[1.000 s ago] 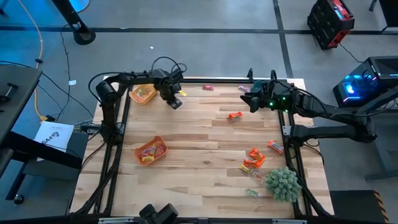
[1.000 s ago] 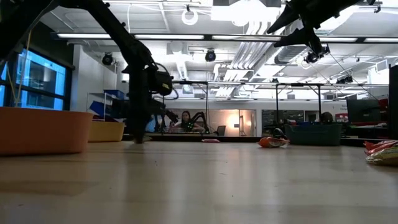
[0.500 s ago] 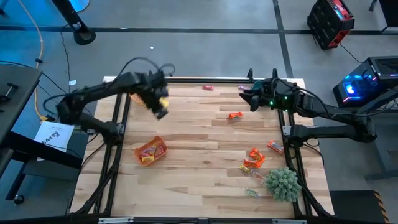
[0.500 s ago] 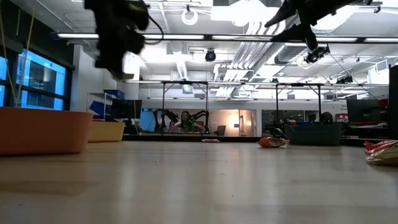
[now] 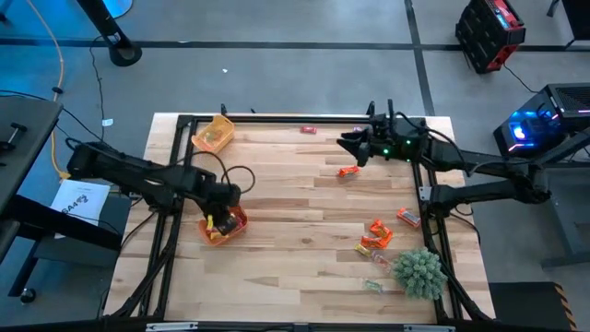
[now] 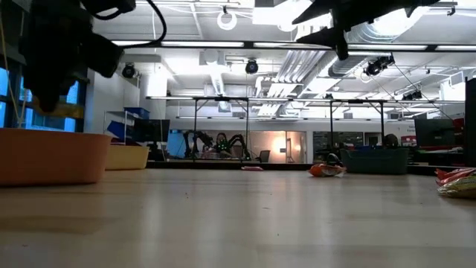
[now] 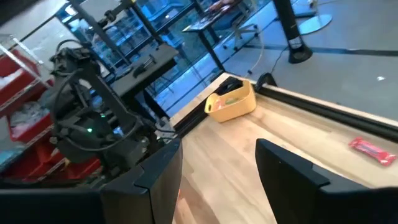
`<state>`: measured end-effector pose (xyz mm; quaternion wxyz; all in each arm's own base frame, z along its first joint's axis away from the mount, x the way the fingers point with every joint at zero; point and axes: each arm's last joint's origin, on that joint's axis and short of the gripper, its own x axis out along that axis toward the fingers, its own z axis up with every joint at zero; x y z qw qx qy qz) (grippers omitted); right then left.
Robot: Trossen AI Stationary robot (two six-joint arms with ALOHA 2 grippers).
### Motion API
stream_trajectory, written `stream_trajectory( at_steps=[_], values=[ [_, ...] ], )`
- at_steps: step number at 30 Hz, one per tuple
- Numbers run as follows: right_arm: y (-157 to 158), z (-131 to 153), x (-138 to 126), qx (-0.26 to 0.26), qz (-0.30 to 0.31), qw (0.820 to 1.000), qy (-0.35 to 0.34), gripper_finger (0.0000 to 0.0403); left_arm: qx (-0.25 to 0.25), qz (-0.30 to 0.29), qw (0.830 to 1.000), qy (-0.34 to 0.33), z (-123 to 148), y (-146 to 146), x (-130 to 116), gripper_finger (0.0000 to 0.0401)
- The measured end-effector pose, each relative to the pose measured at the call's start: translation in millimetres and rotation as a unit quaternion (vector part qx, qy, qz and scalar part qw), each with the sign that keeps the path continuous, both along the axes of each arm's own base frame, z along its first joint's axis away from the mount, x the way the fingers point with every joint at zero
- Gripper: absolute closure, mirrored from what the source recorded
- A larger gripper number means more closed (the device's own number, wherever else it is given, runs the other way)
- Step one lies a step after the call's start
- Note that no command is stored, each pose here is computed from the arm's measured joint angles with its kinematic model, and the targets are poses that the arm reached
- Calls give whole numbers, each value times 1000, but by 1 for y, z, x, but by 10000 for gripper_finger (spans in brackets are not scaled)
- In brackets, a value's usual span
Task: Sort candy
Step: Put the top yellow candy into the orange bin, then put the red candy into the orange bin
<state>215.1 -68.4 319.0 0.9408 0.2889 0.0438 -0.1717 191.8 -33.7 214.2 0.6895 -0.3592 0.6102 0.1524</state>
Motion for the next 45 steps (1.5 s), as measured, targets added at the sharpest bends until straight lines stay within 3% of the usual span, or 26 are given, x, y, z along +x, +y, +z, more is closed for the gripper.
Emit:
stream_trajectory(
  at_steps=[7,11,15,19,23,29,33,45],
  values=[
    [-5,-4,13,-3,14,1000,-16,206,-1,25,1000,-16,0,9,4,294],
    [-26,-4,20,2,-31,1000,3,206,14,33,998,-50,11,26,12,264],
    [-65,0,42,-3,-69,991,111,206,66,57,991,-104,34,53,21,245],
    [-120,-10,74,-3,-90,971,220,206,115,94,975,-162,56,84,27,237],
    [-171,-33,101,4,-77,946,314,206,131,133,959,-215,75,104,31,236],
    [-224,-77,130,37,-50,910,411,206,142,141,934,-296,94,108,42,235],
    [-239,-109,146,64,-18,890,452,206,138,142,927,-320,97,105,46,235],
    [-242,-168,174,91,43,869,485,206,131,155,923,-327,99,101,48,235]
  ],
)
